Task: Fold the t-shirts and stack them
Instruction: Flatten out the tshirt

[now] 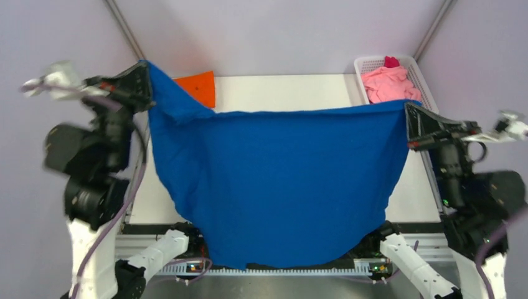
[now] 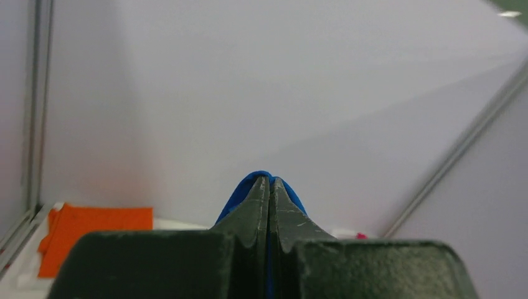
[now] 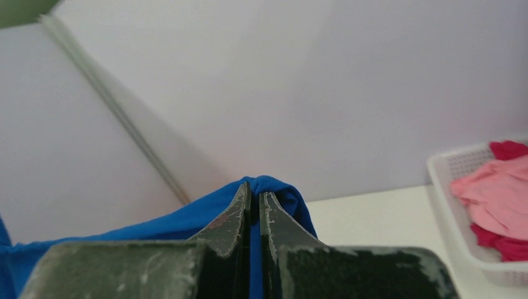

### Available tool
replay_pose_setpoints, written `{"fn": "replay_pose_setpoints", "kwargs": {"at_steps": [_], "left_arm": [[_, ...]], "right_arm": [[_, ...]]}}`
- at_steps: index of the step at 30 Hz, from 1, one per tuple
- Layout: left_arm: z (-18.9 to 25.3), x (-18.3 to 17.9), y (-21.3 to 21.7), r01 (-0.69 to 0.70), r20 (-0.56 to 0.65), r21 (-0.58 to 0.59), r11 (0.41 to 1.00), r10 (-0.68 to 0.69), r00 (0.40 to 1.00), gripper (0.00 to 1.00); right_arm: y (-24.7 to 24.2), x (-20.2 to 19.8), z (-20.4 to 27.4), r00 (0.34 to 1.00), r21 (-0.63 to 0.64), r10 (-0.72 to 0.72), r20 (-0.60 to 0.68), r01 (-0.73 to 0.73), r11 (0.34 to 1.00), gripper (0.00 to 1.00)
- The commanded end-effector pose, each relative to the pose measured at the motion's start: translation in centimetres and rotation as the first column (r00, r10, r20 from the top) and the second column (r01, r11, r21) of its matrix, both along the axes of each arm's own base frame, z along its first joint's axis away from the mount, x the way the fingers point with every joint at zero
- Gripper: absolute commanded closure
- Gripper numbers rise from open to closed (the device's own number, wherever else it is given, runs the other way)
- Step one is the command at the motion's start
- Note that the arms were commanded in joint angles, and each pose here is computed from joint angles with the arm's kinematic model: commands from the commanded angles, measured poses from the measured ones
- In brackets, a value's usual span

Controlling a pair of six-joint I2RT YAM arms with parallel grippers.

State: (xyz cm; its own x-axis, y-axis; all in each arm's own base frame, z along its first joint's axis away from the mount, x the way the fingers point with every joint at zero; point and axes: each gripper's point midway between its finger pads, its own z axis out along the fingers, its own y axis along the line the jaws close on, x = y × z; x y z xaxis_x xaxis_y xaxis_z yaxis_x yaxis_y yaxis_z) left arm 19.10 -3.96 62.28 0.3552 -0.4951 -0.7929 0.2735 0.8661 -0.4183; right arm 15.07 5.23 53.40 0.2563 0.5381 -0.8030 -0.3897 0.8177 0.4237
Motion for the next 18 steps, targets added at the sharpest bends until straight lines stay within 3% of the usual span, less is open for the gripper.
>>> {"fn": "replay_pose_setpoints", "kwargs": {"at_steps": [1, 6, 11, 14, 16, 17, 18], "left_arm": [[-6.1, 9.8, 1.1, -0.24, -0.192, 0.063, 0.969, 0.248, 0.949, 1.0], [-15.5, 19.8, 0.7, -0.367, -0.37, 0.203, 0.908, 0.418, 0.83, 1.0], [-28.2, 30.5, 0.9, -0.321, -0.577, 0.296, 0.9, 0.436, 0.691, 1.0], [-36.4, 36.6, 0.3, -0.247, -0.677, 0.325, 0.913, 0.407, 0.613, 0.99], [-41.2, 39.7, -0.6, -0.18, -0.752, 0.301, 0.937, 0.349, 0.559, 0.9], [-41.5, 41.6, -1.2, -0.162, -0.765, 0.263, 0.951, 0.308, 0.565, 0.8], [-42.4, 43.0, -1.7, -0.139, -0.778, 0.239, 0.961, 0.275, 0.564, 0.6]], "right_arm": [[-1.9, 8.6, -5.7, 0.943, -0.072, -0.276, -0.188, 0.267, 0.961, 1.0], [-3.4, 16.1, -14.0, 0.8, -0.205, -0.51, -0.318, 0.467, 0.86, 1.0], [-3.1, 24.5, -24.3, 0.739, -0.256, -0.487, -0.465, 0.414, 0.873, 1.0], [-3.6, 29.4, -32.4, 0.65, -0.317, -0.522, -0.553, 0.415, 0.853, 0.98], [-3.6, 32.4, -35.4, 0.617, -0.377, -0.556, -0.557, 0.409, 0.831, 0.86], [-3.7, 33.8, -36.9, 0.594, -0.415, -0.575, -0.562, 0.399, 0.818, 0.77], [-3.6, 35.4, -37.3, 0.58, -0.442, -0.592, -0.559, 0.395, 0.805, 0.65]]}}
